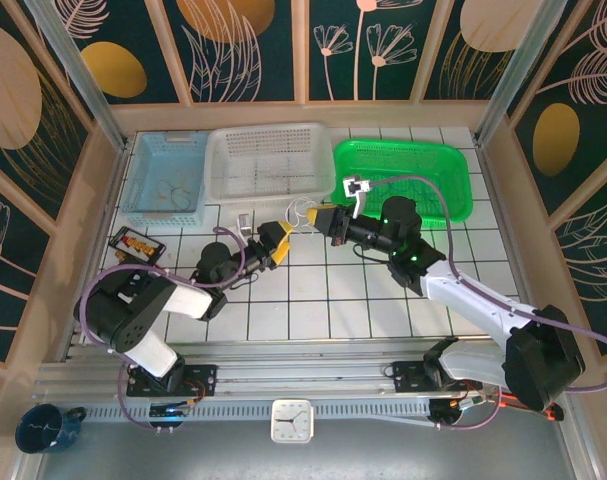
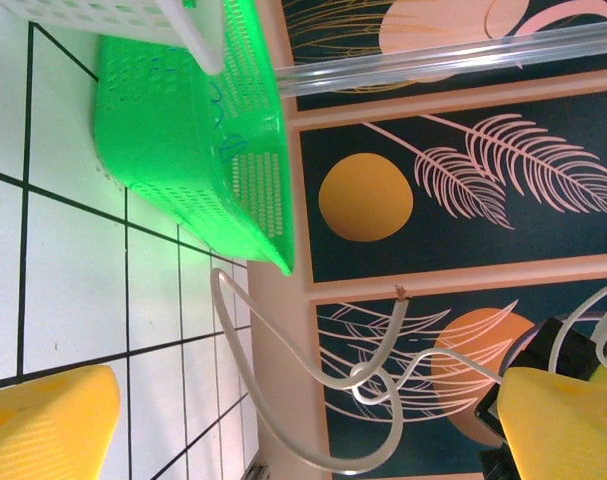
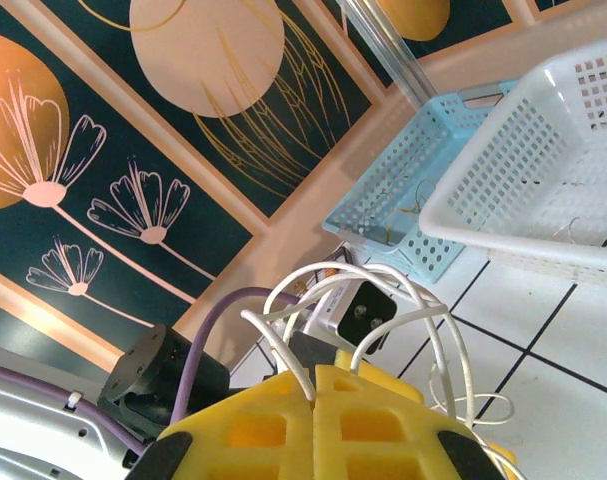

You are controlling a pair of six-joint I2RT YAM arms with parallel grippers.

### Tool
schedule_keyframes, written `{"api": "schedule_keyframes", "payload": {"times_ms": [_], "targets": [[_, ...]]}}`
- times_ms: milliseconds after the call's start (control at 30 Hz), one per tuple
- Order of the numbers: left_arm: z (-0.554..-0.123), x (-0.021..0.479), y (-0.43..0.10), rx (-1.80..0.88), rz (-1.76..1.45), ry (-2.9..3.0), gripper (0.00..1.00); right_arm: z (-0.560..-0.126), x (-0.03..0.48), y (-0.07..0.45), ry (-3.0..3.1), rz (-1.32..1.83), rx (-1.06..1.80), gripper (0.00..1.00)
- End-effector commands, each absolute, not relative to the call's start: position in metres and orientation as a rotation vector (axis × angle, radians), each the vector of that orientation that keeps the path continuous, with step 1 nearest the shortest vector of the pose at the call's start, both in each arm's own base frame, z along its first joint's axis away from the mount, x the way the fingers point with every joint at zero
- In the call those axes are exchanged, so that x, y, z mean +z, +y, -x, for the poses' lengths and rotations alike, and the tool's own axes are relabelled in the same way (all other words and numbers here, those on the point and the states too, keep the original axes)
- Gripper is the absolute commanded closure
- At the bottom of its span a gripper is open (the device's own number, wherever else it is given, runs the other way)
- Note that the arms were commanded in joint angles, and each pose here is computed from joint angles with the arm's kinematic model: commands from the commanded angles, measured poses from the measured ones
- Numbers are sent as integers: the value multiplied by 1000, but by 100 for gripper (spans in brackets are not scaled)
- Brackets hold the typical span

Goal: Untangle the cables

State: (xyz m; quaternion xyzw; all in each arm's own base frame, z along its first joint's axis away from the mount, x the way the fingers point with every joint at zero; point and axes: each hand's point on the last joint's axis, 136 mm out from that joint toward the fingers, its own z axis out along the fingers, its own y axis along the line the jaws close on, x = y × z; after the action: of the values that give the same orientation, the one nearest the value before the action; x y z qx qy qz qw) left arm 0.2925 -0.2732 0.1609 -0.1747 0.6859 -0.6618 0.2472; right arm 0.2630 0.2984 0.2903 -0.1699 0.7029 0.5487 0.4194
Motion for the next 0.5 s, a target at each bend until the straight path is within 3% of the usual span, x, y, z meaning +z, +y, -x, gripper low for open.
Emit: {"api": "schedule_keyframes", "payload": {"times_ms": [0,100,267,467], "targets": [[-290,176,-278,-1860,419,1812,8,-262,308,303,1697,438,1400,100],[-292,179,-279,-1874,413,1795,16,-261,306,302,1700,433,1403,100],[-295,185,-280,-1894,409,1760,41,-260,298,301,1716,418,1408,100],[-298,188,-276,-1874,424,1721,85,-256,289,295,1732,403,1403,100]]}}
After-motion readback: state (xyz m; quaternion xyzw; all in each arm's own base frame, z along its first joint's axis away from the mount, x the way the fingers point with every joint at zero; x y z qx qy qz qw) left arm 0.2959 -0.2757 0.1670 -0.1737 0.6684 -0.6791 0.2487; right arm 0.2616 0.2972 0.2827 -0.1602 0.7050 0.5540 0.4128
